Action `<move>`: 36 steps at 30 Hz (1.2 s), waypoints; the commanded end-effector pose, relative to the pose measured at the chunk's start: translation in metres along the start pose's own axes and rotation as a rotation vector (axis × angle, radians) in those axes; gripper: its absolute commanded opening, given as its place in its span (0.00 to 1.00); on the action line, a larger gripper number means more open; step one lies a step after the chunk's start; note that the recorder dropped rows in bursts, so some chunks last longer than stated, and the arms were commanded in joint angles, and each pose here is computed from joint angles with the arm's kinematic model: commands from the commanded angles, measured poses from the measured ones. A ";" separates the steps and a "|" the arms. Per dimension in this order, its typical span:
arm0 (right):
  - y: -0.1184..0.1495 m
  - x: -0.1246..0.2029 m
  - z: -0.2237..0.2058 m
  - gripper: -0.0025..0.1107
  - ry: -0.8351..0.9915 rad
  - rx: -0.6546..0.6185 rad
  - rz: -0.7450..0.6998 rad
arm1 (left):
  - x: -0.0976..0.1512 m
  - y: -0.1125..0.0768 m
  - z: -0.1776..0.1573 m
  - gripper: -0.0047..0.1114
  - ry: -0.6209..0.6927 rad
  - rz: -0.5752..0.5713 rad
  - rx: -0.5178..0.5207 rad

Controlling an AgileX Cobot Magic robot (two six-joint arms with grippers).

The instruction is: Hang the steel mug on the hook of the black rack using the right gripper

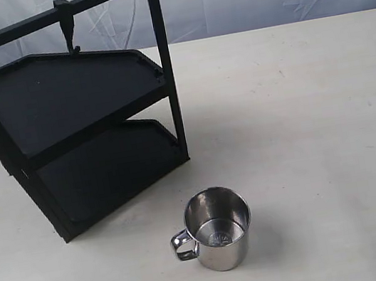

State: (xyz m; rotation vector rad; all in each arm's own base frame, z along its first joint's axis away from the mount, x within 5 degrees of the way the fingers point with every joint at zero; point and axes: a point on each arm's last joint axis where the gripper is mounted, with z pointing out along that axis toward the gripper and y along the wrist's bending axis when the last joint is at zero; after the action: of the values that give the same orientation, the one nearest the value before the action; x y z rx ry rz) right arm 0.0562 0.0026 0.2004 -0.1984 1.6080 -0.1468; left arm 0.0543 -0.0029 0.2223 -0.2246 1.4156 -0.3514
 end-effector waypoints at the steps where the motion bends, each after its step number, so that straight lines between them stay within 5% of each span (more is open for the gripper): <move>1: 0.000 -0.002 0.000 0.01 -0.012 0.002 -0.003 | -0.001 0.000 0.000 0.04 -0.007 0.000 0.003; 12: -0.001 -0.002 0.000 0.01 -0.017 0.004 -0.002 | -0.001 0.000 0.000 0.04 -0.007 0.000 0.003; 22: -0.009 -0.013 -0.001 0.01 -0.168 0.030 0.826 | -0.001 0.000 0.000 0.04 -0.007 0.000 0.003; 29: -0.012 -0.012 -0.001 0.01 -0.186 0.041 1.215 | -0.001 0.000 0.000 0.04 -0.007 0.000 0.003; 36: -0.011 -0.029 -0.005 0.01 -0.206 -0.023 1.129 | -0.001 0.000 0.000 0.04 -0.007 0.000 0.003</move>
State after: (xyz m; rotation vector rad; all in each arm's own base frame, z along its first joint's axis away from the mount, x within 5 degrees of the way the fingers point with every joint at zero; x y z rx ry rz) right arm 0.0553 -0.0040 0.2171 0.7438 1.3148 0.7591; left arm 0.0543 -0.0029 0.2223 -0.2246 1.4156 -0.3514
